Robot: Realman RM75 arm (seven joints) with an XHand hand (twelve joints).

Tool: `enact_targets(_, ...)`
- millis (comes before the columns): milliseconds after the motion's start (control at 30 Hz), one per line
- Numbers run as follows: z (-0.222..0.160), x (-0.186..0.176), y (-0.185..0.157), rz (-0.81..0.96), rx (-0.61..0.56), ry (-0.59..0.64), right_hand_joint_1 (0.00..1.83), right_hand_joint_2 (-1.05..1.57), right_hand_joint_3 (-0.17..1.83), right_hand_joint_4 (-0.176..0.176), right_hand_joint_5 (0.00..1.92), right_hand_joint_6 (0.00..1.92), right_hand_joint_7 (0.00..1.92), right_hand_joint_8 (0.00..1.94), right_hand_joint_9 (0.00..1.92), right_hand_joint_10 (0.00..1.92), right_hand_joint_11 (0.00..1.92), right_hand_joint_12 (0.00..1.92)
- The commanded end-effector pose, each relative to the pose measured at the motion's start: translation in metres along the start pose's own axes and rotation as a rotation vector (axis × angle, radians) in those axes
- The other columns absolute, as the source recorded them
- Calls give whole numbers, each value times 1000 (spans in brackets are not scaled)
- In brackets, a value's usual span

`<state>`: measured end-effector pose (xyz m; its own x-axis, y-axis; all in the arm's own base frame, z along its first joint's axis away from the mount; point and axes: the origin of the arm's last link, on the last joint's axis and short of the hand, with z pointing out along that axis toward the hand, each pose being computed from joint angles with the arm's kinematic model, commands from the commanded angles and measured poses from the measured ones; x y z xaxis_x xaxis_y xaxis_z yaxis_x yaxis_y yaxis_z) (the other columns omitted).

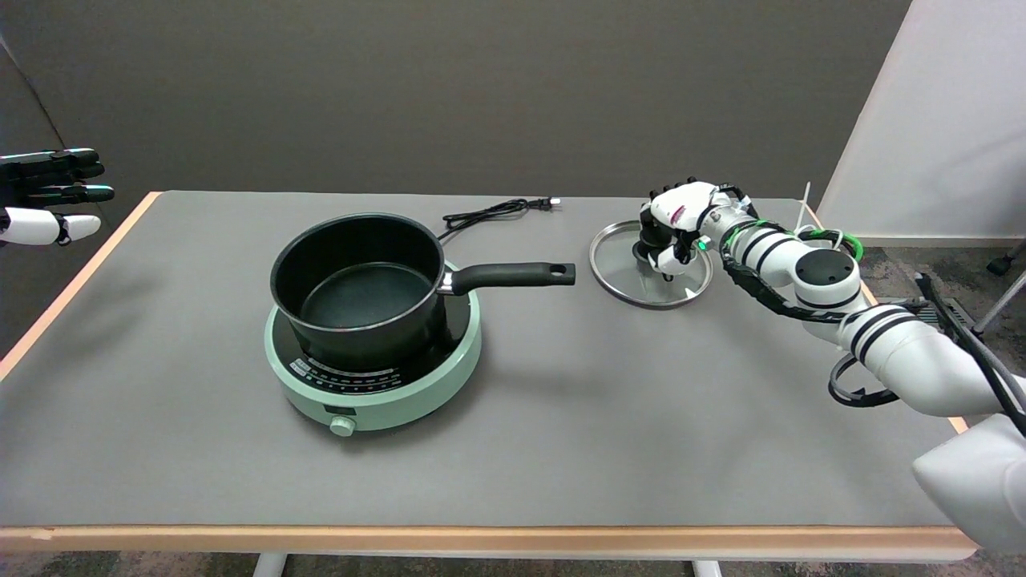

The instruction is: Pick up the pot lid.

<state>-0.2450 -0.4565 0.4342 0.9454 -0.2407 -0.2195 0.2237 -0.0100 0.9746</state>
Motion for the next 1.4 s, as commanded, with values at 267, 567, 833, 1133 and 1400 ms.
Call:
enact_targets(267, -8, 0, 0, 24, -2, 23, 1191, 1039, 347, -56, 689, 1509, 948, 1119, 838, 1473, 627, 989)
enact_targets(567, -14, 1, 6, 123, -21, 50, 1191, 1051, 327, -61, 680, 1489, 950, 1129, 844, 1540, 654, 1057)
enact_targets(833, -22, 10, 17, 239, -45, 106, 1353, 919, 475, 176, 617, 1318, 893, 1260, 813, 1645, 641, 1227)
enact_targets(1133, -32, 22, 22, 332, -42, 168, 1356, 881, 568, 176, 573, 1352, 886, 1310, 767, 1758, 622, 1265)
enact_targets(1400, -32, 18, 22, 332, -42, 158, 1354, 884, 580, 176, 554, 1383, 870, 1339, 750, 1800, 597, 1301)
